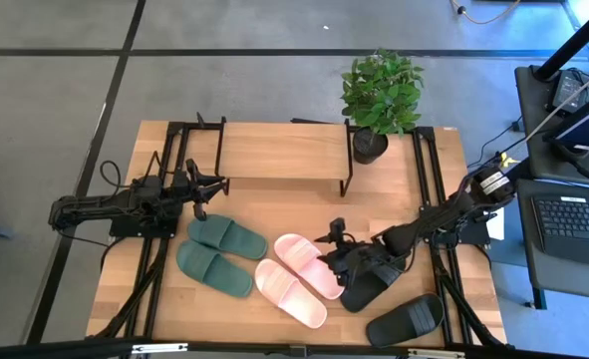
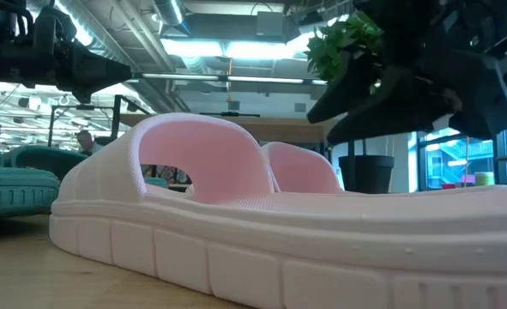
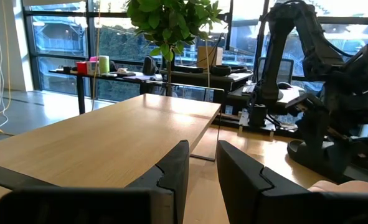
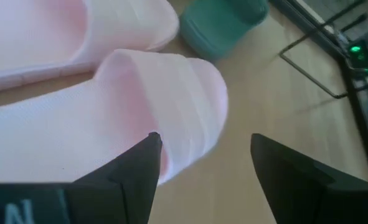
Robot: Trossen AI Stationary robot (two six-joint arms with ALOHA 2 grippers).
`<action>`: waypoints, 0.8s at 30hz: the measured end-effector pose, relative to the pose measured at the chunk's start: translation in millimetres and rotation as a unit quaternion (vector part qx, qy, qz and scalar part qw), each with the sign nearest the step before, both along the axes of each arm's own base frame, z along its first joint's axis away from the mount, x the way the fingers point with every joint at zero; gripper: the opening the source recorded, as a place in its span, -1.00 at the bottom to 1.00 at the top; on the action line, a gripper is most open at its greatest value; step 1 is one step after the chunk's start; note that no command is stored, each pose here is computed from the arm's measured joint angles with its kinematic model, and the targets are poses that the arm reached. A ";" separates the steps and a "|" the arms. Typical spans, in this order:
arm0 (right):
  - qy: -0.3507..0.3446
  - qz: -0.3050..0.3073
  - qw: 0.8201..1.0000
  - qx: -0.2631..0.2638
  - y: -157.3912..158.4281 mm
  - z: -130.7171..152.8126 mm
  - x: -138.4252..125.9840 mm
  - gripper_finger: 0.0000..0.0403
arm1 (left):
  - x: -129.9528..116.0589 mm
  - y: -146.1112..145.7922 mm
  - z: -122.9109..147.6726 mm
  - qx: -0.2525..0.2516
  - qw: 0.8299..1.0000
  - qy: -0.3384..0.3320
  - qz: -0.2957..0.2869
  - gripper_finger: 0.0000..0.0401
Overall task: Pick and place slides into the shelf
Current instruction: Put the right pink slide on the shelf
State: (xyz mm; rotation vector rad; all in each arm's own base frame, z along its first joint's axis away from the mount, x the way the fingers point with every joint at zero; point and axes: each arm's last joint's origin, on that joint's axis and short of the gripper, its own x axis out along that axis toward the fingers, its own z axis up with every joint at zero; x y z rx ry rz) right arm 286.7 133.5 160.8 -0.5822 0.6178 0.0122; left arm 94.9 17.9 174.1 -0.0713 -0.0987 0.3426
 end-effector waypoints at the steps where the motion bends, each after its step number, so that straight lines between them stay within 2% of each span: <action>1: -0.001 0.006 1.000 0.006 0.9 -0.7 0.9 0.22 | 0.0 0.0 0.0 0.000 1.000 0.000 0.000 -0.62; 6: 0.008 0.036 0.999 0.031 4.7 -10.5 5.5 0.22 | 0.0 0.0 -0.1 0.000 1.000 0.000 0.000 -0.62; 8: 0.011 0.040 0.999 0.025 4.8 -15.8 7.8 0.22 | 0.0 0.0 0.0 0.000 1.000 0.000 0.000 -0.62; 17: 0.012 0.020 1.000 0.013 -7.9 -36.0 21.6 0.21 | 0.0 0.0 -0.2 0.000 1.000 0.000 0.000 -0.62; 20: 0.016 0.009 1.000 0.019 -10.3 -39.7 22.5 0.13 | 0.0 0.0 0.0 0.000 1.000 0.000 0.000 -0.62; 24: 0.013 0.006 1.000 0.018 -11.1 -39.3 23.1 -0.11 | 0.0 0.0 0.0 0.000 1.000 0.000 0.000 -0.62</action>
